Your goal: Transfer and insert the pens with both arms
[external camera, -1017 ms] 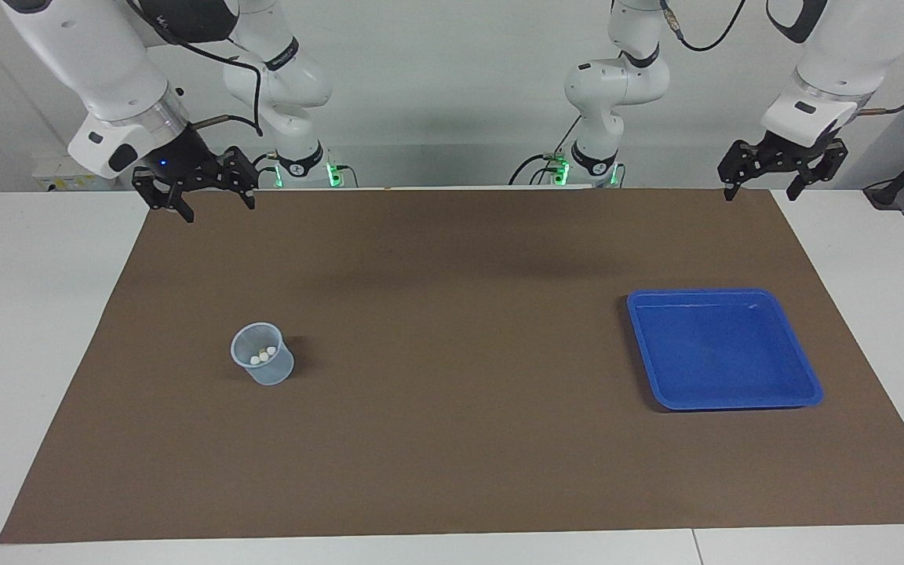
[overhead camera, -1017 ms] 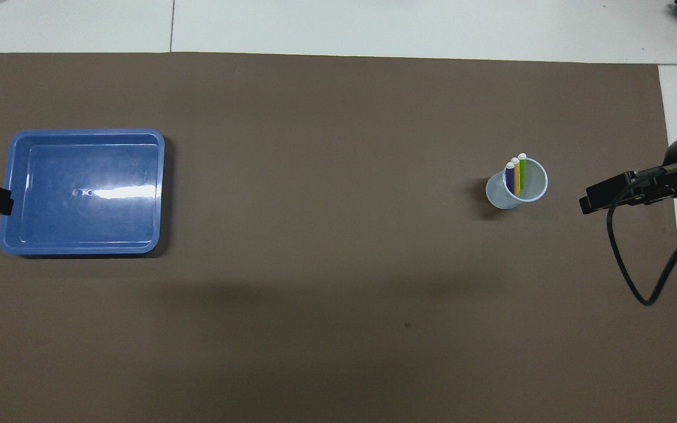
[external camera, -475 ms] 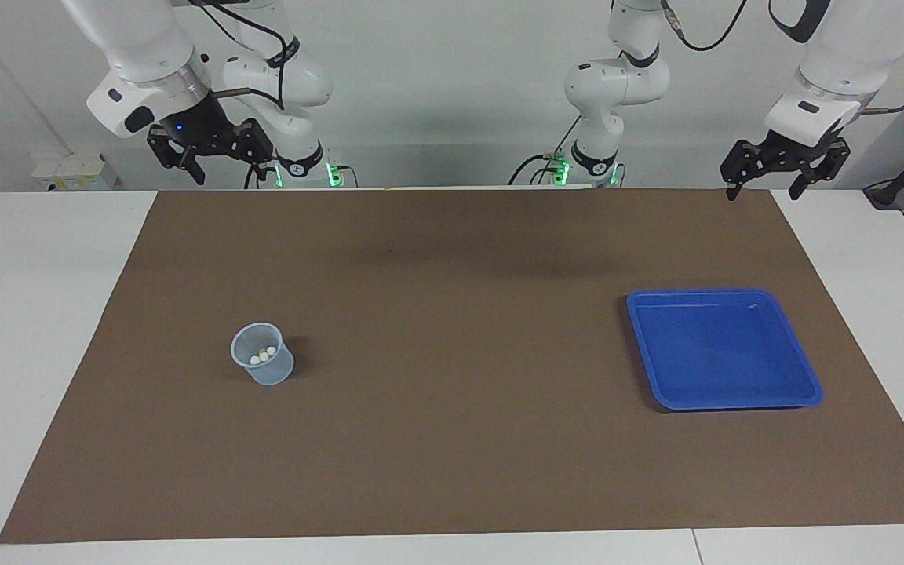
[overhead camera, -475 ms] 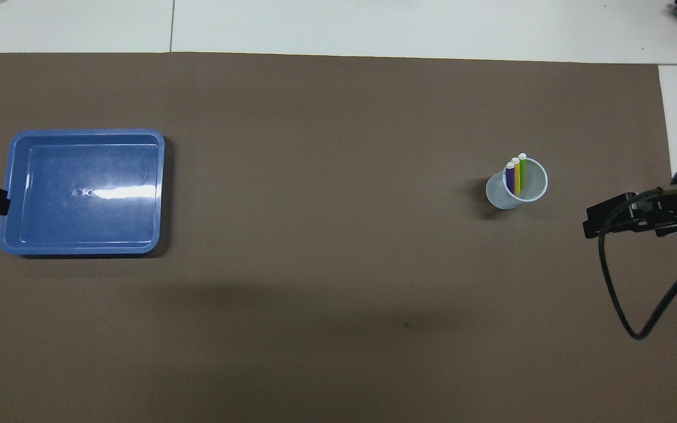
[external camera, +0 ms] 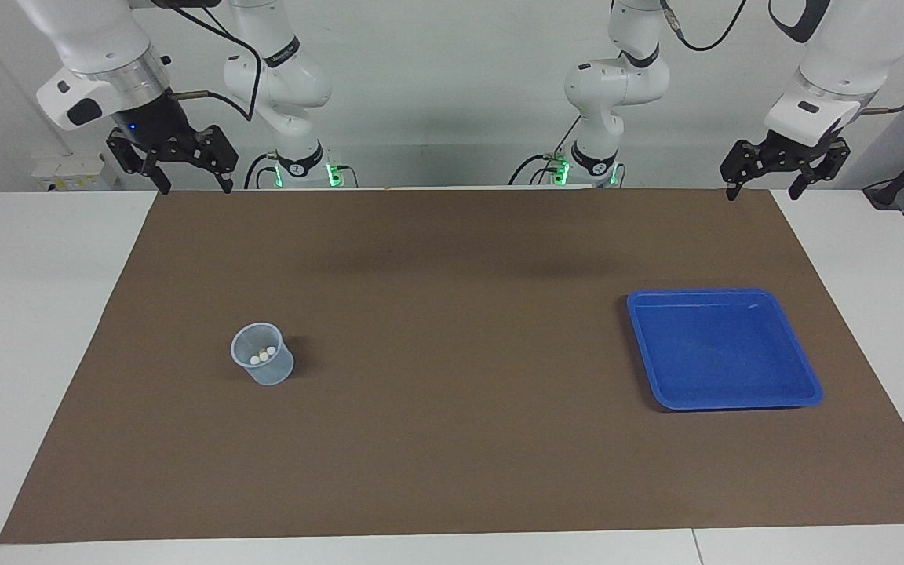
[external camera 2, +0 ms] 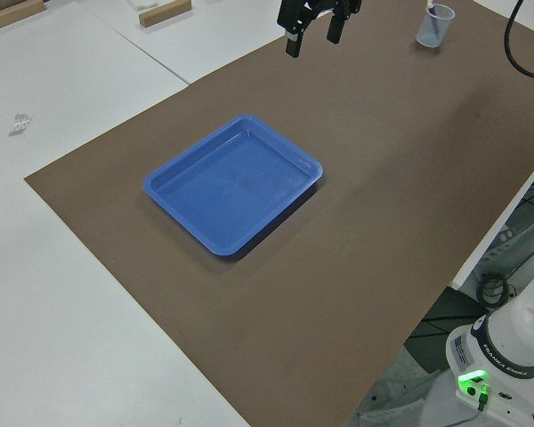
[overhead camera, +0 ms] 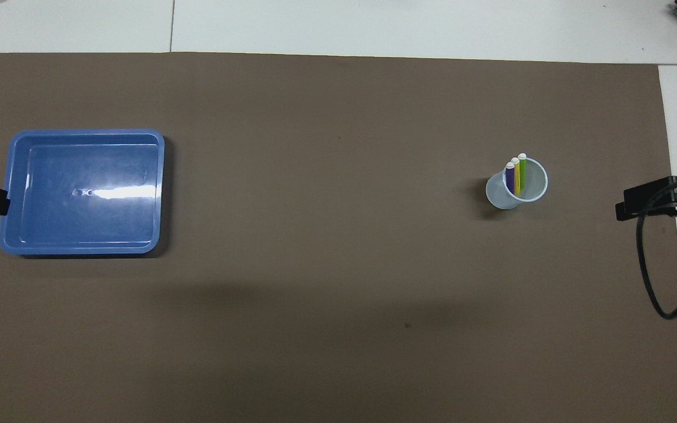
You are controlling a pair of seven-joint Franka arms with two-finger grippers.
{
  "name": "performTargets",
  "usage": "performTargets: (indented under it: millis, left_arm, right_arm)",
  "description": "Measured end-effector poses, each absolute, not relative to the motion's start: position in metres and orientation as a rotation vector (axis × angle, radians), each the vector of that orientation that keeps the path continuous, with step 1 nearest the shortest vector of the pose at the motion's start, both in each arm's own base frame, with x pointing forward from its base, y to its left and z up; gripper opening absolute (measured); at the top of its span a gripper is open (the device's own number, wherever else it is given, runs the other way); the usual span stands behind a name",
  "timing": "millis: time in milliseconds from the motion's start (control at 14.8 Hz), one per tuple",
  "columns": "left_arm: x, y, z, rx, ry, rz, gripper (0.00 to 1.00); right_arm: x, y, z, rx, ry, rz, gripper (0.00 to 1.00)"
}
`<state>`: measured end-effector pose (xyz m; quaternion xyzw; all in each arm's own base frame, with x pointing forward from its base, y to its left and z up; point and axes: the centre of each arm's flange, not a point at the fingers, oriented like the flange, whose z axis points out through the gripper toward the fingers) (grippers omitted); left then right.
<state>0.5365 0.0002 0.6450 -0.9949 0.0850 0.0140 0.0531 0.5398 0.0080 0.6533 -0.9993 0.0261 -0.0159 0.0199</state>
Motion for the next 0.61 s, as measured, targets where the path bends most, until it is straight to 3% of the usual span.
performTargets:
  millis: [610]
  left_arm:
    - [0.537,0.0,0.645,-3.024,0.258,0.042,1.0]
  right_arm:
    - [0.54,0.017,0.64,-3.094,0.068,-0.23,1.0]
